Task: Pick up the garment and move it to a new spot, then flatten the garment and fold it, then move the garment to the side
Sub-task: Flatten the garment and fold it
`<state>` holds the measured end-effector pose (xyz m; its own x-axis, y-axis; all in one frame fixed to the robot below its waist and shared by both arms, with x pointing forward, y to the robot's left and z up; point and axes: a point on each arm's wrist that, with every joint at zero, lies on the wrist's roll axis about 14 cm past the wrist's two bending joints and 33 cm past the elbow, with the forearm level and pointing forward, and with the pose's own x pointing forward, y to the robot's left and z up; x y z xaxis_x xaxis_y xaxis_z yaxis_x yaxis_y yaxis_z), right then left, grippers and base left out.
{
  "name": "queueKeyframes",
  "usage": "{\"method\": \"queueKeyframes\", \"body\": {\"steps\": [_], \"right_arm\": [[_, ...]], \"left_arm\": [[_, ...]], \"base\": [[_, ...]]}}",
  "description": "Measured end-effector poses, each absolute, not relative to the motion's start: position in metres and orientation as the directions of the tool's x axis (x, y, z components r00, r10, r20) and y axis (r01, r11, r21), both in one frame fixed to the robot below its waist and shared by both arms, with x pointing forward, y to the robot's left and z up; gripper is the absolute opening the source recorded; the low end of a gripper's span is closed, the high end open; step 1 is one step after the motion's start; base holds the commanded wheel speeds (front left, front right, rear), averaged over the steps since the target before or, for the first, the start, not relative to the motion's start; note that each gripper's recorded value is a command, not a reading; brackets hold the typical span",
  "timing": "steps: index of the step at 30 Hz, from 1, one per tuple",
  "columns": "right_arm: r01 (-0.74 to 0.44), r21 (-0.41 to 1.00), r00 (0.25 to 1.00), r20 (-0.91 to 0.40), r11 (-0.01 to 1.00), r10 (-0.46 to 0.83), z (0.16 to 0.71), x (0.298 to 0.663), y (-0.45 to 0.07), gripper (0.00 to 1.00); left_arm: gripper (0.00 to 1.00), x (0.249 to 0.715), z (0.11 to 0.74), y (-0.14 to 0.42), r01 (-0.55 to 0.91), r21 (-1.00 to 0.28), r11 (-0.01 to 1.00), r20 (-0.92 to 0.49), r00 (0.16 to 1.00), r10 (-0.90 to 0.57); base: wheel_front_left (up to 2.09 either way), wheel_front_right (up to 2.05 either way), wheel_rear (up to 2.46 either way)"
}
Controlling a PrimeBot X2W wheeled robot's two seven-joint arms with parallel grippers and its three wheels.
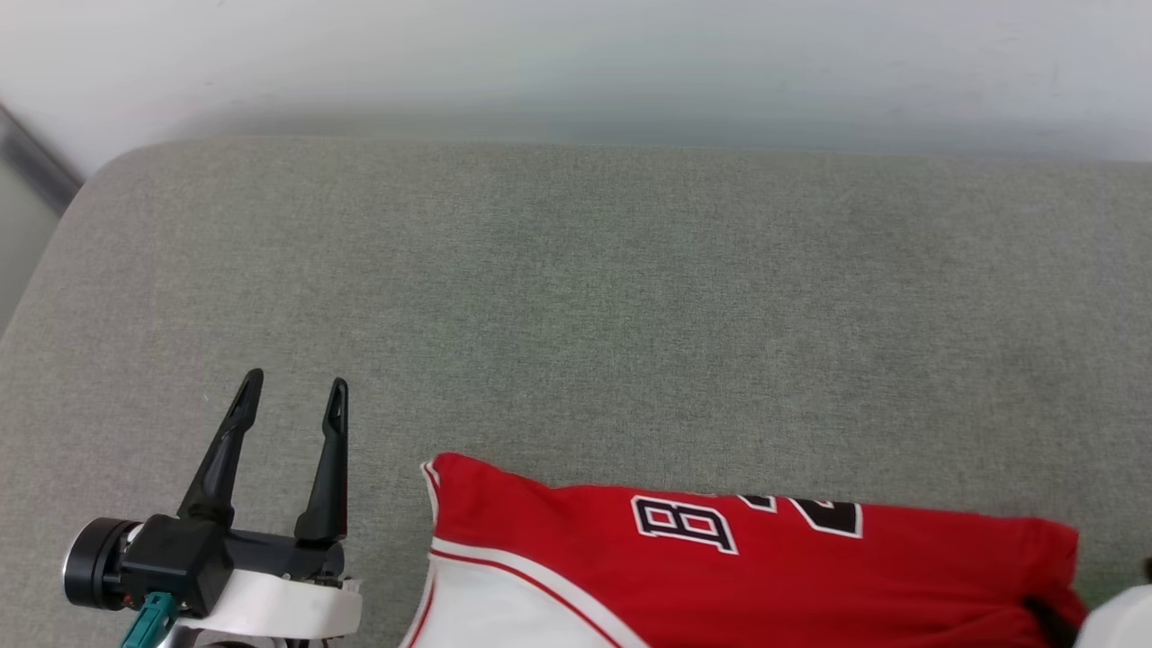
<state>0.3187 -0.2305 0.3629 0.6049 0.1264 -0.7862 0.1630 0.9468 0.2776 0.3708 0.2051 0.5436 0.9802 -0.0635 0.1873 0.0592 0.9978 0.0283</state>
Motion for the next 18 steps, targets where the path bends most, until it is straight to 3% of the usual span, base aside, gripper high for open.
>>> {"method": "queueKeyframes", "body": {"steps": [9,18], "right_arm": [[0.292,0.108,0.650,-0.752,0.950,-0.114,0.388,0.320,-0.323,0.00],[0.186,0.134,0.681,-0.732,0.973,-0.029,0.405,0.326,-0.293,0.00]], "left_arm": [[1.00,0.371,0.542,0.199,0.074,0.017,0.997,0.185,0.980,-0.076],[1.00,0.367,0.550,0.204,0.055,0.004,0.998,0.211,0.976,-0.055]], "base": [[0.00,0.00,0.00],[0.00,0.00,0.00]]}}
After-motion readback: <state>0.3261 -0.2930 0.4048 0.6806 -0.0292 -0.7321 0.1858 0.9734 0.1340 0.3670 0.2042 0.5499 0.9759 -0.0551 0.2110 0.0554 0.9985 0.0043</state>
